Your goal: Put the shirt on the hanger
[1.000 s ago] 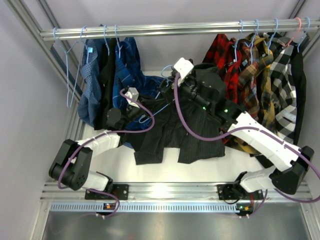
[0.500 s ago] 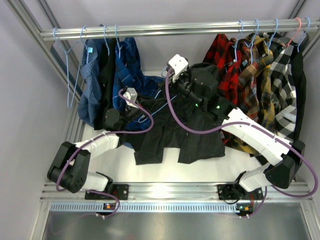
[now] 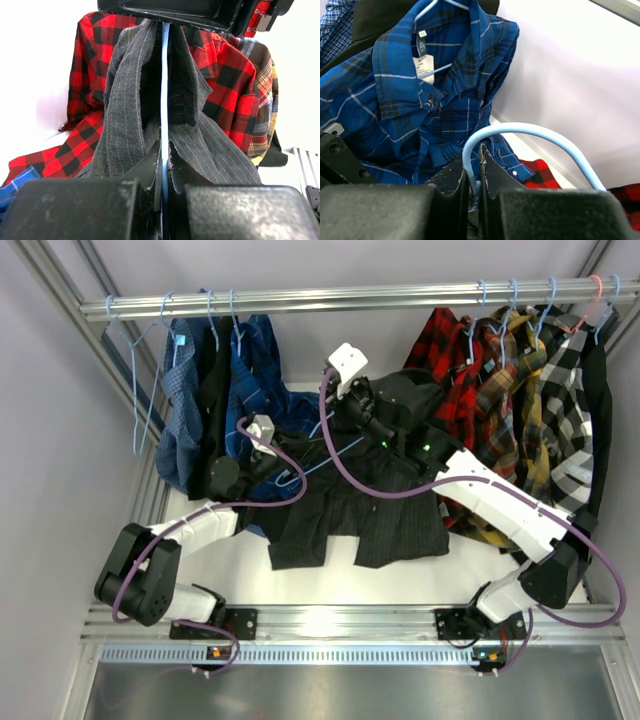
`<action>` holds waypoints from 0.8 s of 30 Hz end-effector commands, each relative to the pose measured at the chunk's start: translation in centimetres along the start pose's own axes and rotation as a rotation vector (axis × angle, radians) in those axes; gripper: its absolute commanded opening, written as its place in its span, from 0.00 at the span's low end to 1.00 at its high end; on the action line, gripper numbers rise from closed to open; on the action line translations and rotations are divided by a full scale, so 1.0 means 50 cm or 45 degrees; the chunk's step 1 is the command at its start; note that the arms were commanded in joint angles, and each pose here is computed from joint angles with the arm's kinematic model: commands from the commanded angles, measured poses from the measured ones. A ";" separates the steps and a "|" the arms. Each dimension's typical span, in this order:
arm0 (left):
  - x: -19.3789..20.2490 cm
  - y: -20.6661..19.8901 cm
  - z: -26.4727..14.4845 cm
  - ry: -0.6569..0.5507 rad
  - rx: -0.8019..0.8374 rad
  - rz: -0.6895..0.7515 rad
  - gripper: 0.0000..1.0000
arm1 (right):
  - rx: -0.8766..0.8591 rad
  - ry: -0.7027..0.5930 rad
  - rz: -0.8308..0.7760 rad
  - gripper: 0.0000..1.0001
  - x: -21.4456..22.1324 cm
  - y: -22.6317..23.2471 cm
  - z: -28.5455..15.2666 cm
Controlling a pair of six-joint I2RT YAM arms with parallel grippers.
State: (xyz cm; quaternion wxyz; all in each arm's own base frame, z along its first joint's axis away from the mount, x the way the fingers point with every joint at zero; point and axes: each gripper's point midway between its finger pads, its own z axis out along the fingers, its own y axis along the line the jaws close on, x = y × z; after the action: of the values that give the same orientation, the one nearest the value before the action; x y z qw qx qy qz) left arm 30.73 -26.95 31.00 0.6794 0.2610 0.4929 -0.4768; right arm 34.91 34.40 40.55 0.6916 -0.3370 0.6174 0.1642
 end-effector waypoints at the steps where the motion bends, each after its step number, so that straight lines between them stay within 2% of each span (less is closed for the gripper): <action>1: -0.178 -0.081 0.006 -0.404 0.189 0.302 0.00 | 0.039 -0.092 0.049 0.00 -0.066 -0.013 -0.007; 5: -0.169 -0.073 0.005 -0.368 0.155 0.274 0.01 | 0.000 -0.065 -0.040 0.00 -0.062 -0.008 -0.019; 6: -0.166 -0.071 0.004 -0.360 0.142 0.246 0.12 | 0.001 -0.053 -0.053 0.00 -0.059 -0.009 -0.020; 7: -0.173 -0.070 0.002 -0.368 0.126 0.234 0.39 | 0.009 -0.046 -0.071 0.00 -0.058 -0.011 -0.021; 9: -0.171 -0.056 -0.003 -0.359 0.065 0.190 0.61 | 0.052 -0.012 -0.127 0.00 -0.045 -0.022 -0.018; 10: -0.184 -0.064 -0.008 -0.373 0.059 0.188 0.76 | 0.066 -0.002 -0.145 0.00 -0.042 -0.024 -0.017; 11: -0.195 -0.061 -0.012 -0.386 0.029 0.183 0.81 | 0.076 0.010 -0.179 0.00 -0.038 -0.026 -0.016; 12: -0.185 -0.049 -0.013 -0.342 -0.021 0.154 0.94 | 0.107 0.024 -0.193 0.00 -0.034 -0.034 -0.016; 13: -0.218 -0.057 -0.018 -0.363 -0.048 0.162 0.98 | 0.117 0.030 -0.203 0.00 -0.032 -0.038 -0.017; 15: -0.266 -0.044 -0.028 -0.355 -0.181 0.172 0.98 | 0.144 0.037 -0.230 0.00 -0.031 -0.047 -0.017; 16: -0.250 -0.013 -0.021 -0.222 -0.291 0.110 0.98 | 0.152 0.033 -0.236 0.00 -0.034 -0.049 -0.018; 19: -0.255 0.042 -0.048 -0.114 -0.557 0.090 0.98 | 0.195 0.014 -0.254 0.00 -0.046 -0.064 -0.019; 22: -0.268 0.081 -0.068 -0.113 -0.739 0.057 0.97 | 0.232 0.004 -0.269 0.00 -0.056 -0.077 -0.020; 24: -0.238 0.098 -0.069 -0.043 -0.780 0.033 0.92 | 0.243 -0.007 -0.275 0.00 -0.064 -0.081 -0.020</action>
State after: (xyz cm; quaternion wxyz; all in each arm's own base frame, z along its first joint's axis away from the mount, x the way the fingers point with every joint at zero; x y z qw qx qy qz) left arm 29.29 -18.41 46.28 0.7898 0.0924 0.4827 -0.3670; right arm 36.21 31.93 40.04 0.6936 -0.3622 0.6209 0.0469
